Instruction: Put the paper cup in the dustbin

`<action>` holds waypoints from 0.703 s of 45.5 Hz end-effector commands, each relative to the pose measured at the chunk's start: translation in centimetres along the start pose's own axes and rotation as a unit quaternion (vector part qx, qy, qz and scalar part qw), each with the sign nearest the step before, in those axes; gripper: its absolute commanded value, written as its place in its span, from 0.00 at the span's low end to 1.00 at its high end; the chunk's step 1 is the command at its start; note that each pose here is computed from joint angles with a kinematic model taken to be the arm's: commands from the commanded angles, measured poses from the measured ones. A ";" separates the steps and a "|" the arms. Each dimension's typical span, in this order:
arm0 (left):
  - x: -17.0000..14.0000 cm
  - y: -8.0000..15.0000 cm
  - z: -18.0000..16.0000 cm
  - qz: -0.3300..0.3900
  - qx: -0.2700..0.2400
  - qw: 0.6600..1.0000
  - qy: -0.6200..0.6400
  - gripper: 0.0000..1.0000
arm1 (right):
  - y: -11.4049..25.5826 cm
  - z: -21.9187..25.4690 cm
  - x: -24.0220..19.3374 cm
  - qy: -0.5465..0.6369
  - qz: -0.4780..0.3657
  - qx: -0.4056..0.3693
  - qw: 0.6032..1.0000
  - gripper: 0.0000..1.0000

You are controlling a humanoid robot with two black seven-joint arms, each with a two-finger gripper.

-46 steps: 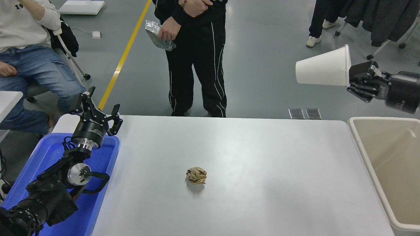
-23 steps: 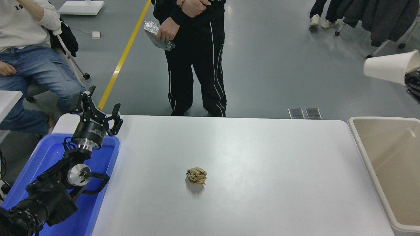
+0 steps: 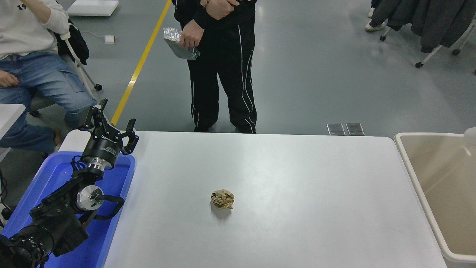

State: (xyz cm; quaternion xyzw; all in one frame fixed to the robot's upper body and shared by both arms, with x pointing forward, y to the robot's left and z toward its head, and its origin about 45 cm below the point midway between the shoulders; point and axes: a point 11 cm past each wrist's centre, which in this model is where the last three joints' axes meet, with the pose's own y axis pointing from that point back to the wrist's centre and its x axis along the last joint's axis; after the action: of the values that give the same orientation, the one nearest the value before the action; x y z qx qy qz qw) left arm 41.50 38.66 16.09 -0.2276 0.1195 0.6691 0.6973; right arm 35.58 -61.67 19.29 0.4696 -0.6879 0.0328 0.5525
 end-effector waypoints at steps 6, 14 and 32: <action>0.0 0.0 0.0 0.000 0.000 1.000 0.000 1.00 | 0.1 3.3 -7.5 0.026 -0.006 -0.056 0.998 0.00; 0.0 0.0 0.0 0.001 0.000 1.000 0.000 1.00 | 0.2 3.8 -8.1 0.027 -0.010 -0.059 0.998 0.00; 0.0 0.0 0.0 0.000 0.000 1.000 0.000 1.00 | 0.2 3.7 -8.1 0.028 -0.009 -0.057 0.998 0.00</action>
State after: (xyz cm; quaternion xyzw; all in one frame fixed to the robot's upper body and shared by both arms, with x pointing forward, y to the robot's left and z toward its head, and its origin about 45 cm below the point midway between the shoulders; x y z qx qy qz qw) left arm 41.50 38.67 16.09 -0.2275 0.1195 0.6692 0.6973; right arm 32.47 -58.87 11.87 0.4429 -0.6695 0.0016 0.5962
